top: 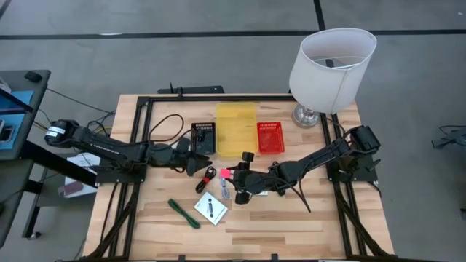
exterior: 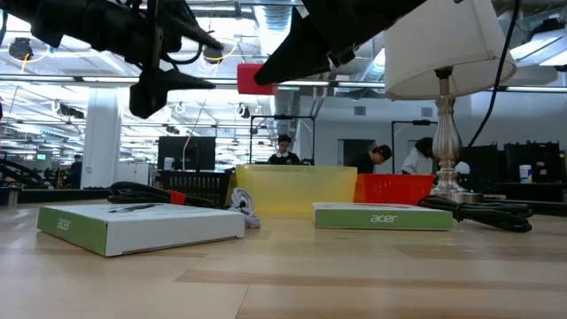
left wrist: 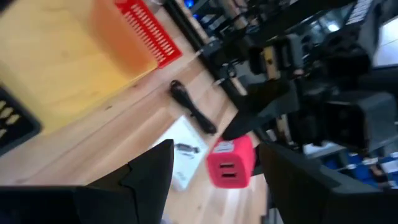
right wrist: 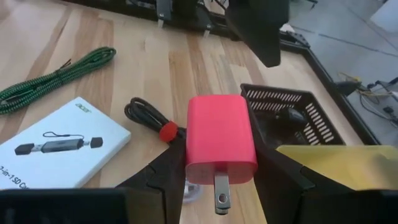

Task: Pick and place items into bin
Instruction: Put the pink charger adapter into the black bin

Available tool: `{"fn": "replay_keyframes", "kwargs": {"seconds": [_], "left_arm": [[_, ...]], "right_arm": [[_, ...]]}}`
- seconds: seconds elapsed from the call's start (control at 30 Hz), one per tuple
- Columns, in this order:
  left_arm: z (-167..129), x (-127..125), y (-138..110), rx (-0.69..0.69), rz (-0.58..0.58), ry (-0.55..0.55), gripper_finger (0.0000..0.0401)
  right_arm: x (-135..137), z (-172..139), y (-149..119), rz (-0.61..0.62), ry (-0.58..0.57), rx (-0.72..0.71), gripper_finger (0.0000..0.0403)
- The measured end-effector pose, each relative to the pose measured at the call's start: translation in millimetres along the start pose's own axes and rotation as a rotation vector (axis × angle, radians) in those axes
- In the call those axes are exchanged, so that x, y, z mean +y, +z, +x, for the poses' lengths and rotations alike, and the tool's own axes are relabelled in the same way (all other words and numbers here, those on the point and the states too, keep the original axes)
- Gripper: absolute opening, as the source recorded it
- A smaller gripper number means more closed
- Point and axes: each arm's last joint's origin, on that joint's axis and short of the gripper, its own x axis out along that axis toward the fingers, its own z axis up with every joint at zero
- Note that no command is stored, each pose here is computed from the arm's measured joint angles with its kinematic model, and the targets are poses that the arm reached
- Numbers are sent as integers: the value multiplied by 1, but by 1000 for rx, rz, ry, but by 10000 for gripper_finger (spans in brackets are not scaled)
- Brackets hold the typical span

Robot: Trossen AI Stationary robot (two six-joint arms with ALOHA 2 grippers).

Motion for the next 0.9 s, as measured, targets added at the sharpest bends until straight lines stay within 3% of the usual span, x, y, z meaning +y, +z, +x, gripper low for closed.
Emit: {"fn": "replay_keyframes", "kwargs": {"seconds": [0.47, 0.9], "left_arm": [[-1, -10, 7, -64, -55, -108, 231], [-1, -10, 7, -68, -142, -110, 231]], "right_arm": [[-3, -3, 19, -66, -9, -42, 148], [-10, -6, 37, -138, -41, -50, 148]]}}
